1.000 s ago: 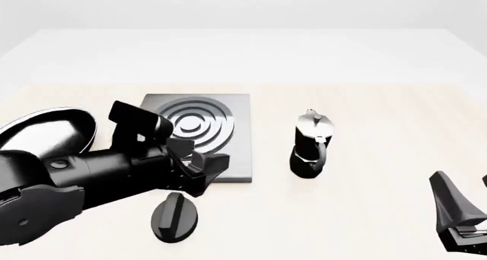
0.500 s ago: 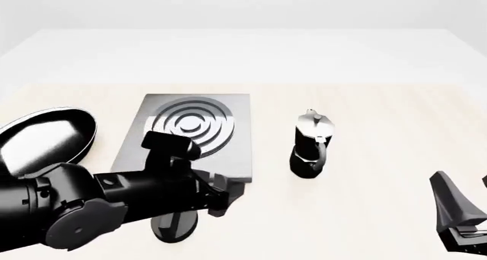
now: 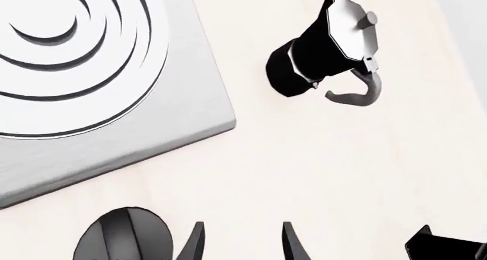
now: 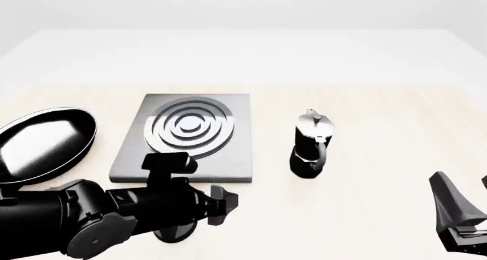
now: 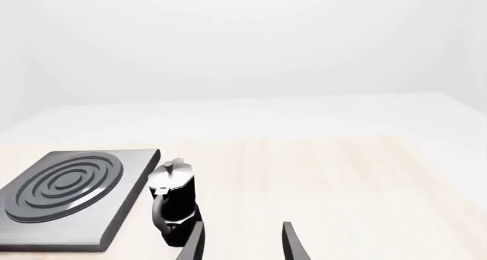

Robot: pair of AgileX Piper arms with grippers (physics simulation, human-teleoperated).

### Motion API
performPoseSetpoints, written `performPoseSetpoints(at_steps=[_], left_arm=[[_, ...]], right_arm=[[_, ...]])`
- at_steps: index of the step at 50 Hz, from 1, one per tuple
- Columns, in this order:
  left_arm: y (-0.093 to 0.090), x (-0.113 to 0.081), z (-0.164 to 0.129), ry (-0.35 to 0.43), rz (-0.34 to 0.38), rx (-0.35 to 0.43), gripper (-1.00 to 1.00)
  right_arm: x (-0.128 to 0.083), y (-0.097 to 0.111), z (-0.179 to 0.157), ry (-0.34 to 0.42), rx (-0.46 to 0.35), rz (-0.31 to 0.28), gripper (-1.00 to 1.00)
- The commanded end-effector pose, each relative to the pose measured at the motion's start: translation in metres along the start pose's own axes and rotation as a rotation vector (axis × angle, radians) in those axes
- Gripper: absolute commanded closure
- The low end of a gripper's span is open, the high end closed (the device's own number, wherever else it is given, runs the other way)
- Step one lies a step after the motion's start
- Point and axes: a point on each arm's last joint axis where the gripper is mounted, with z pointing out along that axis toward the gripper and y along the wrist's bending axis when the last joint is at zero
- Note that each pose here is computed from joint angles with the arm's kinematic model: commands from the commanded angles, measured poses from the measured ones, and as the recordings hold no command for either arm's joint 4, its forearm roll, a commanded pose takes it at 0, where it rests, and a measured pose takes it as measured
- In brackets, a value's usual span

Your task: Turn on the stove and put the moka pot on it.

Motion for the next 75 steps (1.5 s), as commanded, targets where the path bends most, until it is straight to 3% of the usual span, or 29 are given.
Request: performPoseSetpoints(at_steps=[1,41,75], left_arm=[[0.01,0.002,0.003,-0.002,-0.037,-0.025,-1.0],[0.045,-0.005,-0.005,-0.052,-0.117,-0.122,-1.0],[0.057,0.008,0.002,-0.025,-0.156,-0.15,-1.0]], right_arm=[[0.0,0.0,0.0,0.003,-0.001,-0.001,-1.0],[0.0,0.0,0.0,0.006,0.003,0.0,-1.0],[0.0,0.0,0.002,0.009,-0.003,-0.008,-1.0]])
